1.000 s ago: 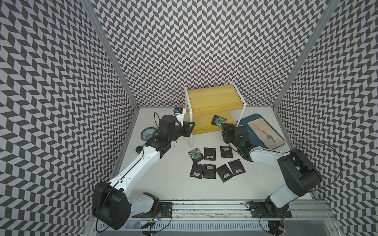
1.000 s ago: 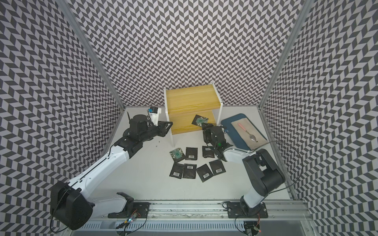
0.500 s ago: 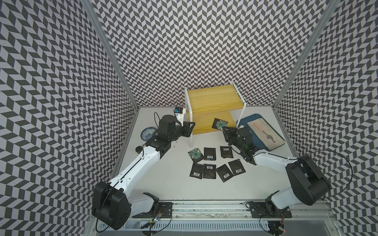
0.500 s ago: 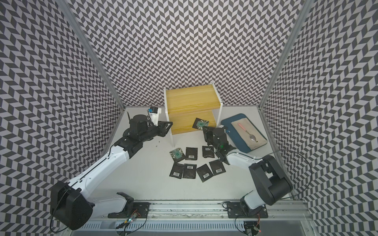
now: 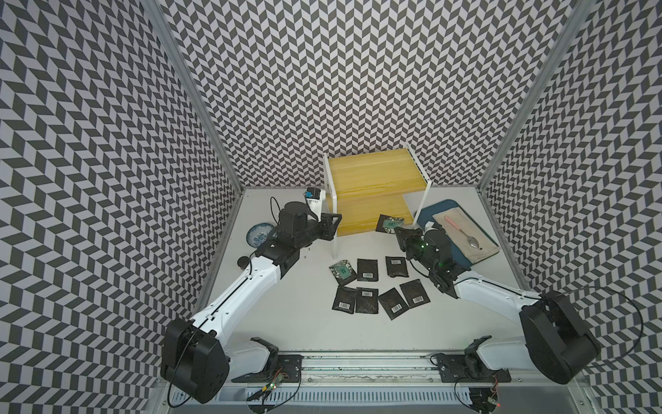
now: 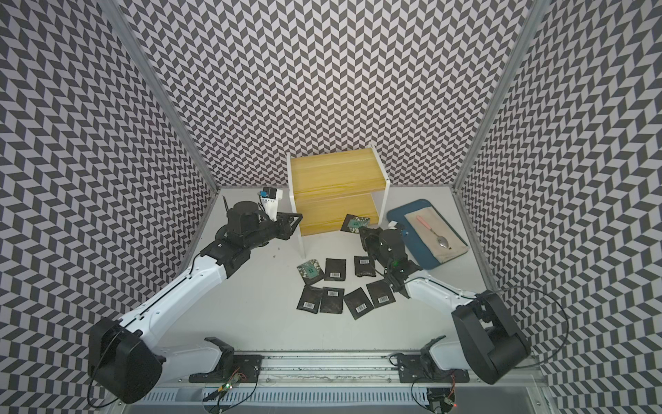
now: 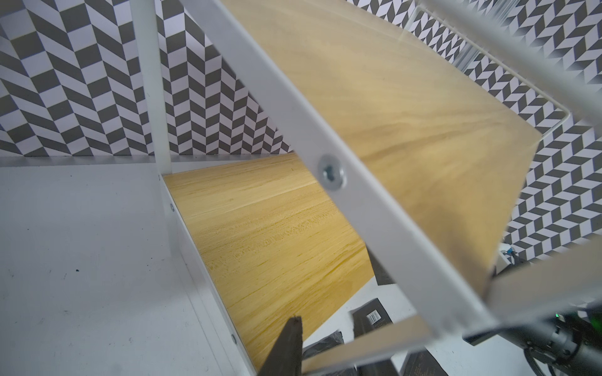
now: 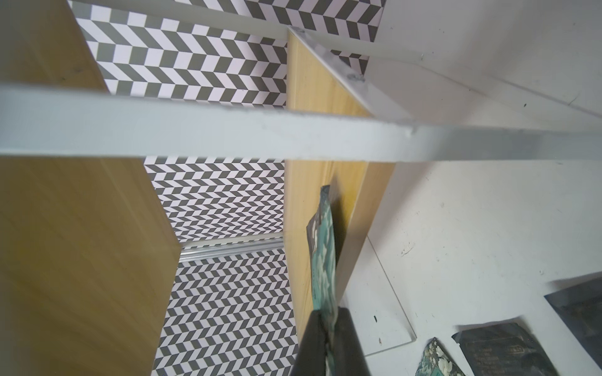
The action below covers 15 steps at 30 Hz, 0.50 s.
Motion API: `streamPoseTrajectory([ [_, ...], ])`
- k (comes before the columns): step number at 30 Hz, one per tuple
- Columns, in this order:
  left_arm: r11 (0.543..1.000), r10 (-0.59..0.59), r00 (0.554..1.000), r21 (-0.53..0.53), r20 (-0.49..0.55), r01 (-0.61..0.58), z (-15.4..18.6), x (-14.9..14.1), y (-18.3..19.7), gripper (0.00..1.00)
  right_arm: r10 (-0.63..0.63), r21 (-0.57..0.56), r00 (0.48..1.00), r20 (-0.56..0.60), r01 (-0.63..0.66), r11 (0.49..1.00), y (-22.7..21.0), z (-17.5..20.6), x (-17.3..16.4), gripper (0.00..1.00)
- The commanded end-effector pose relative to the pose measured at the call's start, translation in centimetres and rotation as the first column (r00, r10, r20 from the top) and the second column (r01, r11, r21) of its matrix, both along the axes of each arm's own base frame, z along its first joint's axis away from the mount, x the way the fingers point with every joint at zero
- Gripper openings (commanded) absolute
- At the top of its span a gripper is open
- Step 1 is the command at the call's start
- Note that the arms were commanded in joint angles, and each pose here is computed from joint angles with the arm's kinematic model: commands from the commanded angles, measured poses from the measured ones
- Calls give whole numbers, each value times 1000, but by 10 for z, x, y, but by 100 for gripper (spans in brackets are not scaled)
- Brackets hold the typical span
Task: Remove the tea bags from the shelf
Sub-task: Pick up the tea bag from the shelf.
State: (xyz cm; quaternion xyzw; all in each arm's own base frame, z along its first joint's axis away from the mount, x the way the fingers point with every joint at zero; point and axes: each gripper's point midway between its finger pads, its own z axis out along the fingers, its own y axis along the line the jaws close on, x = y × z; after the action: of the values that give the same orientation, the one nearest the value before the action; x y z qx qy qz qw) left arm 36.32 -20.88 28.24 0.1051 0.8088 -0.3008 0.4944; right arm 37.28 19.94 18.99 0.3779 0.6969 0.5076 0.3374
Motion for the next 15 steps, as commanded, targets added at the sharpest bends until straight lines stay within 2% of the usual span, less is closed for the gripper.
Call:
streamPoseTrajectory([
  [1,1000,19,999,-6,39,-19,19,2,4,30,25,-22,998,54,-24,999,-2,14,-10,5],
  [8,1000,22,999,-6,42,-21,19,3,4,31,43,-49,995,90,-39,998,-13,30,-32,4],
  [15,1000,25,999,-9,43,-25,21,3,5,35,-10,-77,994,106,19,997,-40,31,-54,4],
])
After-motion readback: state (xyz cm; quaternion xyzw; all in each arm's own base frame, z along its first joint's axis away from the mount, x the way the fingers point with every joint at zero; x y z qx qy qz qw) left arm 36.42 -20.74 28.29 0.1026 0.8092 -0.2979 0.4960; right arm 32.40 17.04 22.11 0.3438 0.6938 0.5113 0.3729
